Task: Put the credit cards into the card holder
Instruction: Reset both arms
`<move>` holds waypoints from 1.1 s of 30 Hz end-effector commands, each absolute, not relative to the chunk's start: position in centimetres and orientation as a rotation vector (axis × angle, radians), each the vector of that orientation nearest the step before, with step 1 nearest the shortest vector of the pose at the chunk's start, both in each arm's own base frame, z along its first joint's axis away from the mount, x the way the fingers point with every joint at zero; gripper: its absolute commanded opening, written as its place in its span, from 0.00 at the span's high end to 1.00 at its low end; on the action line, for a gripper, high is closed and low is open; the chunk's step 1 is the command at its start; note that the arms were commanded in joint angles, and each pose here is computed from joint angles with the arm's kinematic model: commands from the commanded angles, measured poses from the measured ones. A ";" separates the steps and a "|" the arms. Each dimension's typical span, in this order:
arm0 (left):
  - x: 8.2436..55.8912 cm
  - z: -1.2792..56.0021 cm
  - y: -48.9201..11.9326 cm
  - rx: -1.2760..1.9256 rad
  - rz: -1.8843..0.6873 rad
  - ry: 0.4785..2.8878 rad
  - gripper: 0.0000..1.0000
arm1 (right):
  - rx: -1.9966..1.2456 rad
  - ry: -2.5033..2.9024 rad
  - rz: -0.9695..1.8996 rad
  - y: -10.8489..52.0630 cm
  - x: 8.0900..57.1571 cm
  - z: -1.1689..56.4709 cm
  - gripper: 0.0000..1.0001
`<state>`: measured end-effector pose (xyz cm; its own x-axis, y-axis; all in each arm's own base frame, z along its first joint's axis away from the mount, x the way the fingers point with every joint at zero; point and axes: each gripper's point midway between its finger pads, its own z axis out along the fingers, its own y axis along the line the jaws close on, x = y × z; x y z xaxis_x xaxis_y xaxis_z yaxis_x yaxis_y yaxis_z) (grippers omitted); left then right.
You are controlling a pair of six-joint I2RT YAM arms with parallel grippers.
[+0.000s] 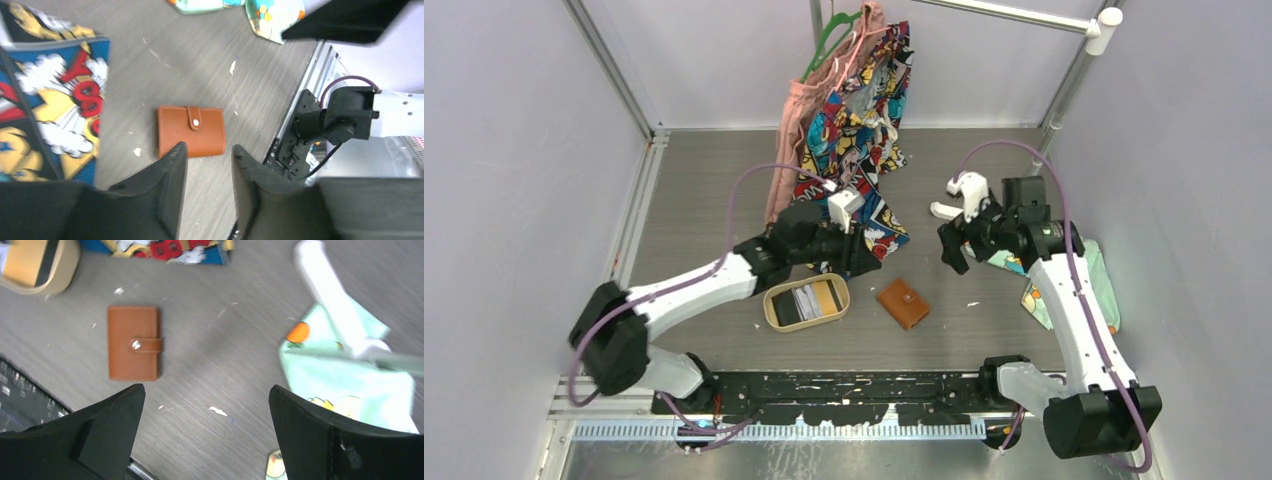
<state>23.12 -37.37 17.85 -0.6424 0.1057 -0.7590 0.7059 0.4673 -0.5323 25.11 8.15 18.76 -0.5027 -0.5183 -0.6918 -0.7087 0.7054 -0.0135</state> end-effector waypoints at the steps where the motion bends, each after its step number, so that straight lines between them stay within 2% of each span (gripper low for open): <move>1: 23.5 24.2 -32.9 0.728 -0.948 1.850 0.49 | -0.426 2.127 0.128 4.9 29.8 26.6 0.00; 3: 23.5 26.2 -30.8 0.689 -0.878 1.802 0.32 | -0.275 2.100 0.114 4.2 30.0 28.9 0.01; 5: 23.3 28.2 -28.8 0.621 -0.834 1.763 0.14 | -0.290 2.081 0.184 5.2 29.1 30.5 0.01; 6: 23.2 28.9 -27.6 0.578 -0.809 1.761 0.08 | -0.320 2.069 0.229 5.9 28.5 31.3 0.00; 8: 22.8 30.6 -25.6 0.515 -0.780 1.751 0.02 | -0.381 2.027 0.308 7.2 27.2 33.2 0.00; 14: 19.9 34.5 -21.8 0.479 -0.767 1.752 0.02 | -0.298 1.927 0.481 9.2 25.2 38.7 0.01; 20: 18.5 36.5 -18.9 0.443 -0.711 1.756 0.02 | -0.142 1.847 0.511 8.6 23.7 43.1 0.01; 33: 17.0 36.9 -17.3 0.382 -0.750 1.708 0.00 | -0.126 1.825 0.515 8.1 22.6 43.2 0.00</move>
